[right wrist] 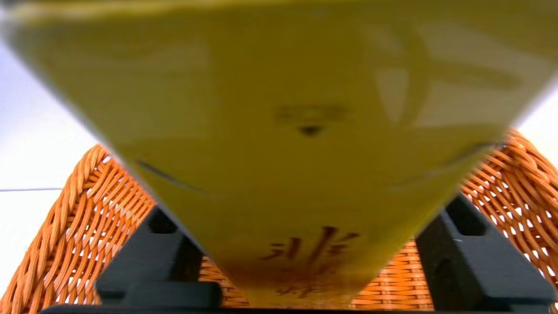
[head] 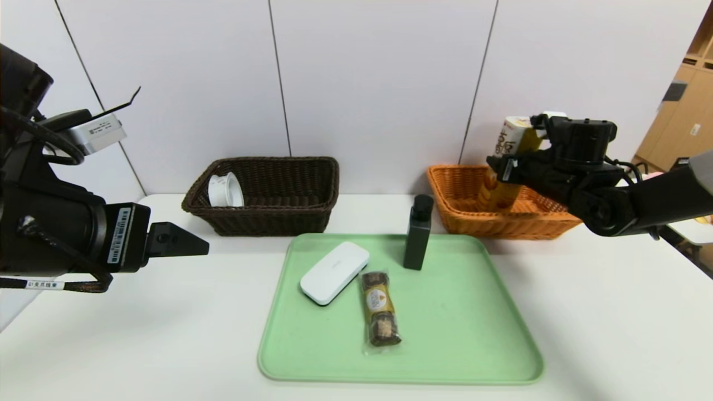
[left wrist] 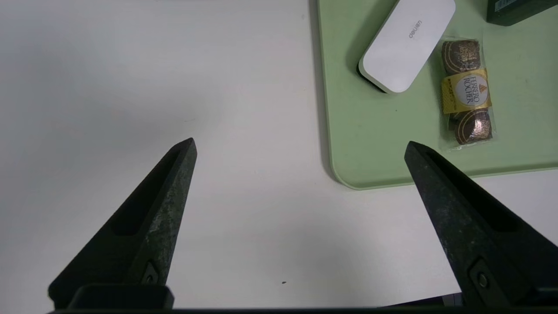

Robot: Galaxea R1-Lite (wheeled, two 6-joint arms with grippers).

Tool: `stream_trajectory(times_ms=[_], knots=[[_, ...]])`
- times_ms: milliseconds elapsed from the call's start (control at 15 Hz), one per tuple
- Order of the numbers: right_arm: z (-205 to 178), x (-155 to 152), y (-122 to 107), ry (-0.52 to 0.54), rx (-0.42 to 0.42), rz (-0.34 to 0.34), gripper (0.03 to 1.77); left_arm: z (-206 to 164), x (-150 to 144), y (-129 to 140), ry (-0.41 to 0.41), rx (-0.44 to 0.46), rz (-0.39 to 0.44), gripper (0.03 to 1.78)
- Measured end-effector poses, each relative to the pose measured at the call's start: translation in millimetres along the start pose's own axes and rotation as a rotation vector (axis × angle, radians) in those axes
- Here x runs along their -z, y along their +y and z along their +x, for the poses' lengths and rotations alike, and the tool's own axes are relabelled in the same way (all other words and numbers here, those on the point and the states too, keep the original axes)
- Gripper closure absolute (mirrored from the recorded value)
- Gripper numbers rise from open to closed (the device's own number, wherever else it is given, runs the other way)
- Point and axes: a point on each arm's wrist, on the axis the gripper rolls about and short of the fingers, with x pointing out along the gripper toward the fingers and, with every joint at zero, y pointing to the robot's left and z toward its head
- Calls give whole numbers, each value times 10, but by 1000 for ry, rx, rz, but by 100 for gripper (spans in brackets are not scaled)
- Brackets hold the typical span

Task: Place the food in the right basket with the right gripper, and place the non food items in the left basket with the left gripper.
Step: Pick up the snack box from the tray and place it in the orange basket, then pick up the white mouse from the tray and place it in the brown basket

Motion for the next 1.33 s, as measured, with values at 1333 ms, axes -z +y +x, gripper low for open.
stream_trajectory(times_ms=[1333], knots=[[-2260, -816, 191, 479, -174, 124, 12, 298, -300, -801, -68, 267, 378, 12]])
